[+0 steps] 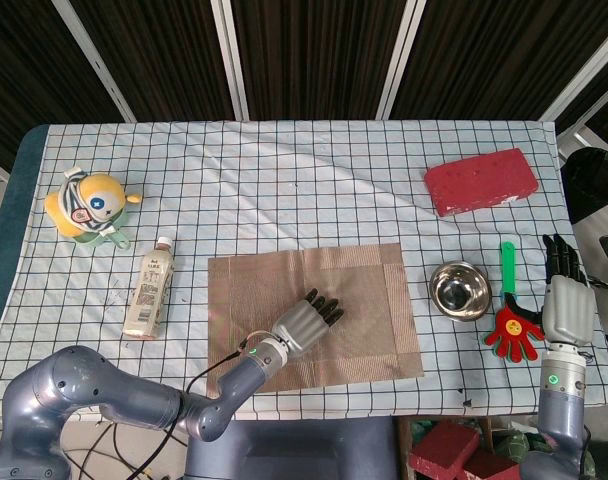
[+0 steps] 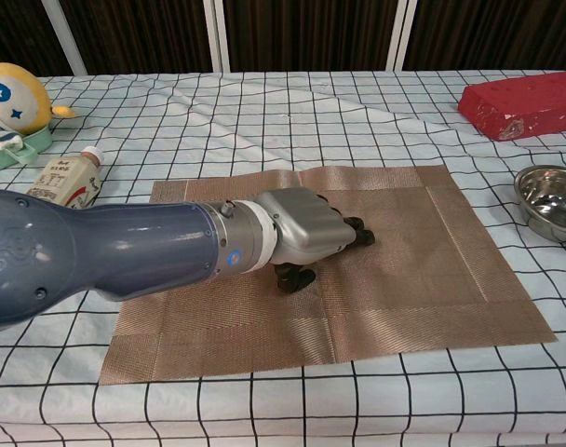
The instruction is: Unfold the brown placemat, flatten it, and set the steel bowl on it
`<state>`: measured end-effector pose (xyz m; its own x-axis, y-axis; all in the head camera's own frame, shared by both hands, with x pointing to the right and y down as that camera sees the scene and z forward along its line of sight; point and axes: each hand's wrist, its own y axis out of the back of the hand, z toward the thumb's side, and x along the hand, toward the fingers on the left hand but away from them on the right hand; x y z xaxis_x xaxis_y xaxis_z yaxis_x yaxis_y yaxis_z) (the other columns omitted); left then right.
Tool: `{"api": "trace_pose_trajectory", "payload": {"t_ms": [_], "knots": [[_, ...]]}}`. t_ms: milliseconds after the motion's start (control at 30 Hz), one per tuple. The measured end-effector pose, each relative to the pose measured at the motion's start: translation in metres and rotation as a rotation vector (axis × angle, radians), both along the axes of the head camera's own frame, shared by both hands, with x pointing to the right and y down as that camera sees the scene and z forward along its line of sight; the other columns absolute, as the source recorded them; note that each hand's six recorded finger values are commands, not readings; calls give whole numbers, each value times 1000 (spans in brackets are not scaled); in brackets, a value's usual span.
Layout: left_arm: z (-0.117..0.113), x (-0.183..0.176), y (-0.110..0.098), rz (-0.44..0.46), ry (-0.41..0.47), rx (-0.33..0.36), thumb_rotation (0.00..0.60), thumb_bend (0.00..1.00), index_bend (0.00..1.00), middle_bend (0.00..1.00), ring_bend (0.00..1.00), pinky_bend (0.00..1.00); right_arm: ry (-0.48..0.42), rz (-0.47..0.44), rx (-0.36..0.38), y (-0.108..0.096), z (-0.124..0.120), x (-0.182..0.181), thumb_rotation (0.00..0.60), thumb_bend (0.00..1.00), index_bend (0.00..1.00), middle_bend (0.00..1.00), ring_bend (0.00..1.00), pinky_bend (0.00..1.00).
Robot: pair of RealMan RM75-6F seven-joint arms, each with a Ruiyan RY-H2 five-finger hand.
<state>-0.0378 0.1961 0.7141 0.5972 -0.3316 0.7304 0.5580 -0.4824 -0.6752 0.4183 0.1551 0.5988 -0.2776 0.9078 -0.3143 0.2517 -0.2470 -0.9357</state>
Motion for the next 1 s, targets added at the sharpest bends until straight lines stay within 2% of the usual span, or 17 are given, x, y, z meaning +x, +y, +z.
{"api": "trace_pose_trajectory", "payload": {"t_ms": [467,867,933,1000], "knots": [[-5,-16,2,100,-17,-9,600,550,0,21,72,75,1,3,-2,1,0,0,600,174,0,0,16,199],[-6,-43,-9,22,-40,-38,600,544,0,21,72,75,21,-9,-11,2,2,0,600,175,0,0,16,199],[-6,-45,-11,13,-40,-33,600,521,0,21,72,75,16,-4,-11,2,2,1,600,174,0,0,16,199],[-8,-45,-13,-3,-28,-32,600,436,0,20,72,75,14,-2,-10,2,2,1,600,175,0,0,16,199]]}}
